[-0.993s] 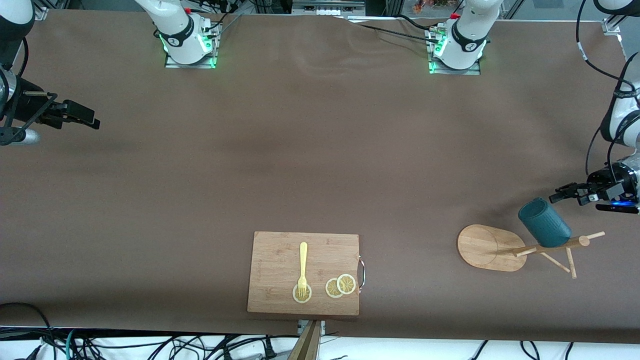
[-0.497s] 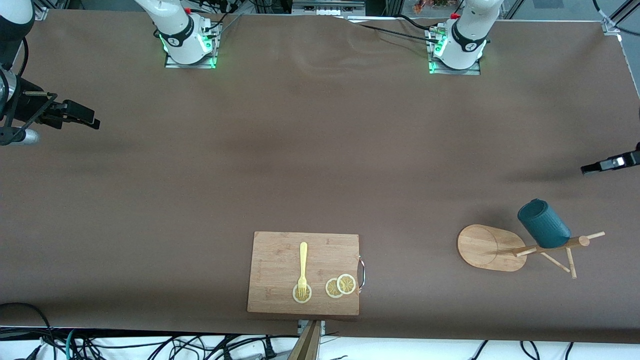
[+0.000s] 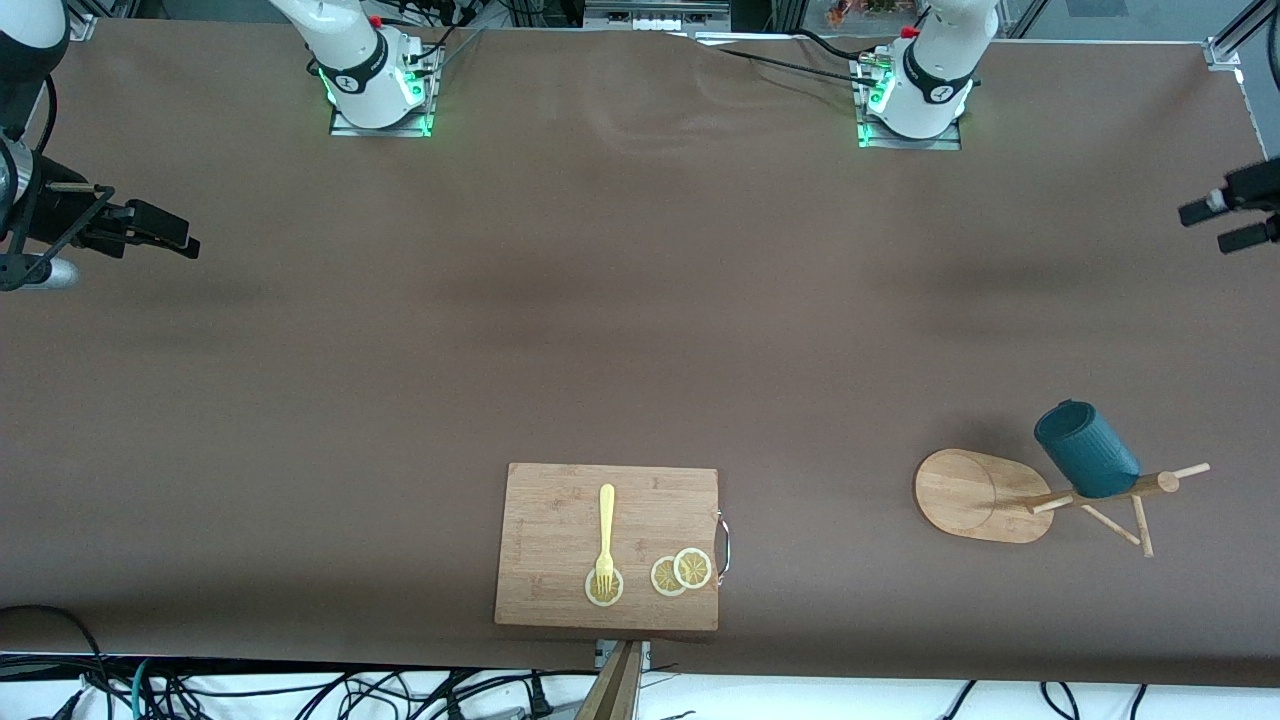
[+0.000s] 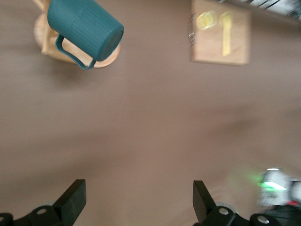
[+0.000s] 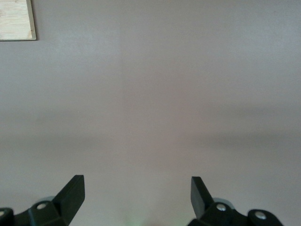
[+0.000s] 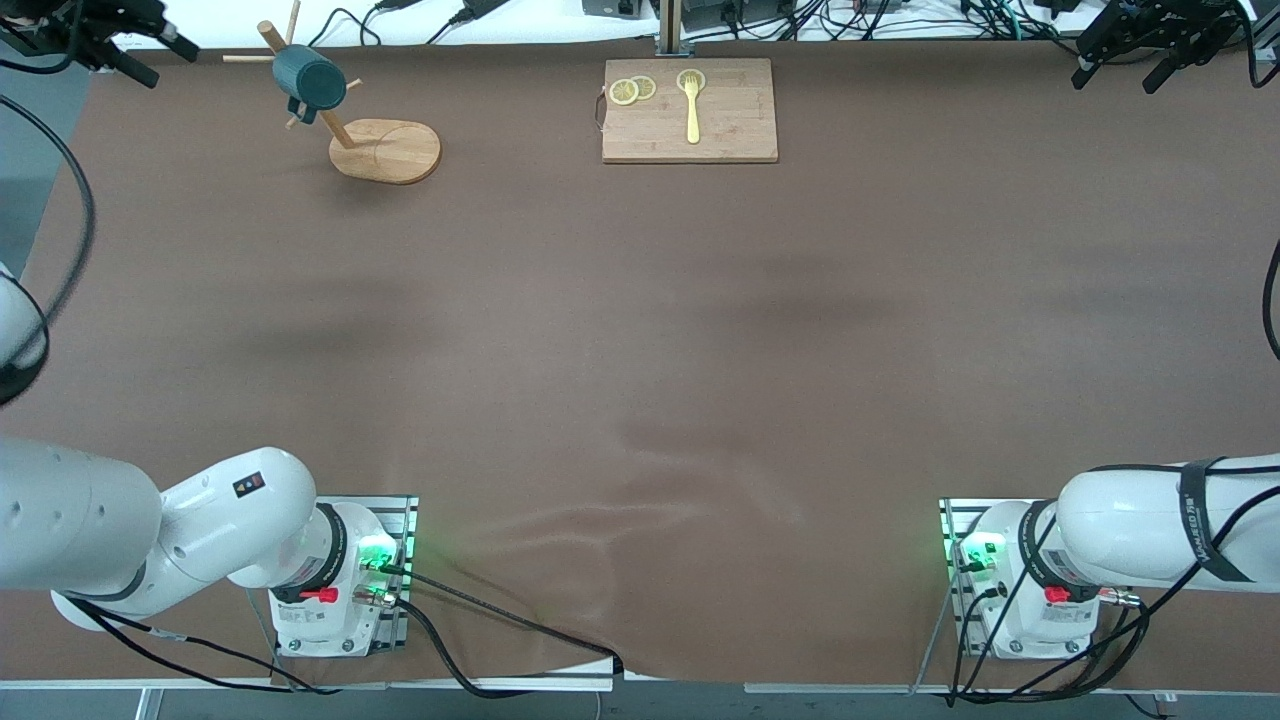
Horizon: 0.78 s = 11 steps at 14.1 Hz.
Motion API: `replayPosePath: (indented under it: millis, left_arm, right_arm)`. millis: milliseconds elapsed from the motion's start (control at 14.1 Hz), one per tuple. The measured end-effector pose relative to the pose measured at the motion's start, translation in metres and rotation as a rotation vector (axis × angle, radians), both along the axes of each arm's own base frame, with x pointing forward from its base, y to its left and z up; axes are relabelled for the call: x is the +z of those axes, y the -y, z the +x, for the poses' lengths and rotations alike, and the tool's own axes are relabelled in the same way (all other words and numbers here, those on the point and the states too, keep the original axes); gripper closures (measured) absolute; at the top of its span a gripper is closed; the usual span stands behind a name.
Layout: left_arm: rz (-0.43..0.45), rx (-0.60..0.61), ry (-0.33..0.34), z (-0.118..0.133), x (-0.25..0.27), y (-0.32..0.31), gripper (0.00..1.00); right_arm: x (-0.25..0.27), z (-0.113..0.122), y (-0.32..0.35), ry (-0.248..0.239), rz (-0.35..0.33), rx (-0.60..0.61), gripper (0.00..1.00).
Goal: Pass cup and hang on rack
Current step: 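Open the left gripper and withdraw it from the rack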
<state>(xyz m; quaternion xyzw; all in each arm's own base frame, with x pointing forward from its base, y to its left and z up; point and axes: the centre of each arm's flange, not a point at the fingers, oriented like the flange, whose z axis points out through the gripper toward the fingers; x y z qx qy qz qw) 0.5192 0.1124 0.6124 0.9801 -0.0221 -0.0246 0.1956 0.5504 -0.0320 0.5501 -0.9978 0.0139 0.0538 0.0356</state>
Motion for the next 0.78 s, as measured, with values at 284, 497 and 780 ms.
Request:
replayPosePath:
  millis: [284, 497, 780]
  left_arm:
    - [0.306, 0.039, -0.035, -0.021, 0.017, 0.092, 0.0]
    - [0.376, 0.117, -0.023, -0.028, -0.005, 0.121, 0.0]
    - [0.438, 0.186, 0.001, -0.027, -0.015, 0.133, 0.0]
  right_arm:
    - [0.0, 0.0, 0.0, 0.0, 0.0, 0.0, 0.0]
    - [0.0, 0.0, 0.0, 0.0, 0.0, 0.0, 0.0]
    - [0.0, 0.0, 0.0, 0.0, 0.0, 0.0, 0.0]
